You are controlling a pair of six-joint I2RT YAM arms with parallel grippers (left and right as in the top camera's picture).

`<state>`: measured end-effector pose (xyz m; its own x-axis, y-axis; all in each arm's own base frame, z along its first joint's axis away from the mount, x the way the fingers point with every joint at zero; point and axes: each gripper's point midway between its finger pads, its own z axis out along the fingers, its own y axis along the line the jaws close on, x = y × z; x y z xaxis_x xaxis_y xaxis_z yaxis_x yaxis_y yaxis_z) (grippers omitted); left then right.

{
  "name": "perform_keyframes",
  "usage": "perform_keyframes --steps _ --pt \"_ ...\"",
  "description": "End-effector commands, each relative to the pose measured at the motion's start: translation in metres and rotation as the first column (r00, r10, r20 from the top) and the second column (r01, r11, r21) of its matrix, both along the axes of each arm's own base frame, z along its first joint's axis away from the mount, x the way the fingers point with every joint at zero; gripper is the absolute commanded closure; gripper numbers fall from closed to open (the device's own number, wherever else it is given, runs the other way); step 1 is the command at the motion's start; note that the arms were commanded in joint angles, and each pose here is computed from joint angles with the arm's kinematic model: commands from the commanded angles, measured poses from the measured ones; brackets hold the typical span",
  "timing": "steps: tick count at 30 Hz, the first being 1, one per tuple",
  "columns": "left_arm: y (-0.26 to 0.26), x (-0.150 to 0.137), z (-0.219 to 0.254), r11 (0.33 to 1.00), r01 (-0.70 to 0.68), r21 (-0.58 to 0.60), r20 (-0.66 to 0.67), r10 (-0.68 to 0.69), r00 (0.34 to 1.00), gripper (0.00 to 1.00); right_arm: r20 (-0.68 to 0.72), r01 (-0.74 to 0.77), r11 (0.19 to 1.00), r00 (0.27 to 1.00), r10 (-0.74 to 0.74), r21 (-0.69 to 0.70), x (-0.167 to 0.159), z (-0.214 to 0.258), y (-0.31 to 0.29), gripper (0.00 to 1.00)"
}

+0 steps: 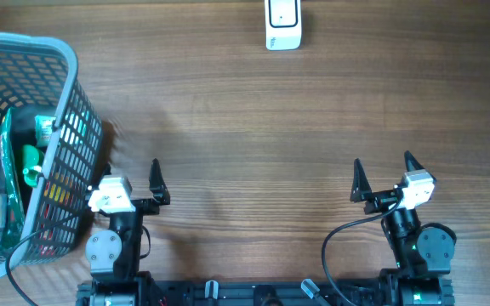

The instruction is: Scan the item barcode

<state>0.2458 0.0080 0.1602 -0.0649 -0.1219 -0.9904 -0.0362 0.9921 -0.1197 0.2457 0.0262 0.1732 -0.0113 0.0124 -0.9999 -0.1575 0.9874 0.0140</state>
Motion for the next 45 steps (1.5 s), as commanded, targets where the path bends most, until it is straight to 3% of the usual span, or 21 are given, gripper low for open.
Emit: perform_keyframes --steps 1,42,45 --pt "-0.0008 0.0002 -0.0033 1.0 0.007 -0.011 -0.005 -0.007 1.0 0.0 -0.003 0.028 1.0 1.0 -0.028 -0.012 0.0012 -0.0014 -0.0055 0.0" --pt "-0.0009 0.0002 -0.0032 1.0 0.008 -0.011 -0.004 -0.008 1.0 0.0 -0.003 0.028 1.0 1.0 -0.028 -0.012 0.0012 -0.0014 -0.0055 0.0" --pt "-0.0085 0.0003 -0.0024 0.999 0.052 -0.014 -0.001 -0.052 0.999 0.0 -0.003 0.028 1.0 1.0 -0.028 -0.012 0.0012 -0.0013 -0.0055 0.0"
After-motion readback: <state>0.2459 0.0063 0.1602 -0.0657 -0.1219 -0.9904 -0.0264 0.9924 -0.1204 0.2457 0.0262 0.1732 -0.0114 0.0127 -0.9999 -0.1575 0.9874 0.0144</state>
